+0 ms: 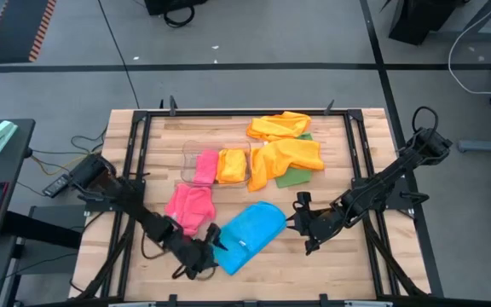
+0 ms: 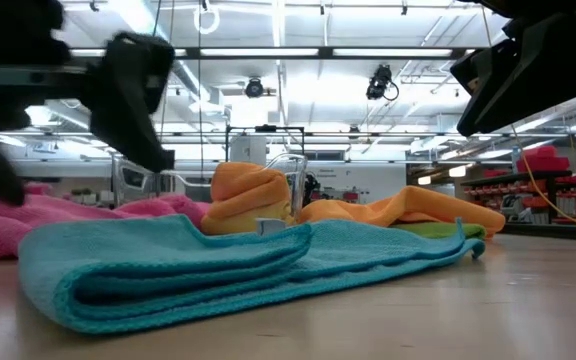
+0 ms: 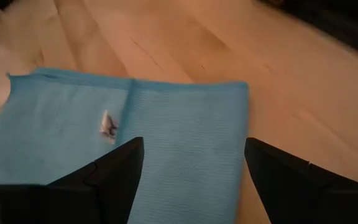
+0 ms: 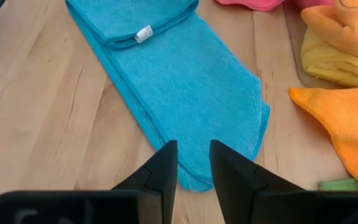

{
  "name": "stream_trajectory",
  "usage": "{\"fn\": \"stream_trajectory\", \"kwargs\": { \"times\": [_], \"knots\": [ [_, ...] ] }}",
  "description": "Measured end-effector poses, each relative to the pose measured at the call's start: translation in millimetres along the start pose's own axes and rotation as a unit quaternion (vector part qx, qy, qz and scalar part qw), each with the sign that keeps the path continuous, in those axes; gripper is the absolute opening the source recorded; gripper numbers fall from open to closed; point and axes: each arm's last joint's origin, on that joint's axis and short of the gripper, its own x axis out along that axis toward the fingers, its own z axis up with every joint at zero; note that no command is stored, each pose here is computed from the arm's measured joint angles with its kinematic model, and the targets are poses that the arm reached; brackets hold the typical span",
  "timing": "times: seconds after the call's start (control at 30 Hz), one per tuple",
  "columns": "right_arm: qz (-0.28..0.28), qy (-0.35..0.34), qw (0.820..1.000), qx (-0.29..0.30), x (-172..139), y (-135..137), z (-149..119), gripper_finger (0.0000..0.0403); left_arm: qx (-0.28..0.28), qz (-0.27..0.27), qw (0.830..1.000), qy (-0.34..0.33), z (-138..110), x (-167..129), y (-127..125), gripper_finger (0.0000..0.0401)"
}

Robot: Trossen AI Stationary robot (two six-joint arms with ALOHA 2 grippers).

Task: Fold microfiber towels
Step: Fold the blue microfiber cloth

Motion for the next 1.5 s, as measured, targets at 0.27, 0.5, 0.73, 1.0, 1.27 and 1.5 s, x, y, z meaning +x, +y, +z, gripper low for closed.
{"fn": "stream_trajectory", "kwargs": {
  "times": [0.27,0.5,0.73,1.0,1.27,1.5],
  "knots": [
    [0.000,-0.003,1.000,0.001,0,0,1,0.0104,0.068,-0.001,0.995,0.080,10,15,-20,0.0291],
    [0.000,-0.006,1.000,-0.001,0,0,1,0.0104,0.140,0.021,0.983,0.117,6,26,-26,0.0290],
    [0.000,-0.007,1.000,-0.002,0,0,2,0.0104,0.201,0.067,0.968,0.138,3,26,-23,0.0290],
    [0.000,-0.007,1.000,-0.002,0,0,2,0.0104,0.260,0.084,0.949,0.155,1,26,-22,0.0260],
    [0.000,-0.007,1.000,-0.001,0,0,2,0.0104,0.294,0.085,0.937,0.169,-3,29,-24,0.0199],
    [0.000,-0.007,1.000,-0.002,0,0,2,0.0104,0.314,0.107,0.924,0.190,-10,35,-25,0.0153]
  ]
}}
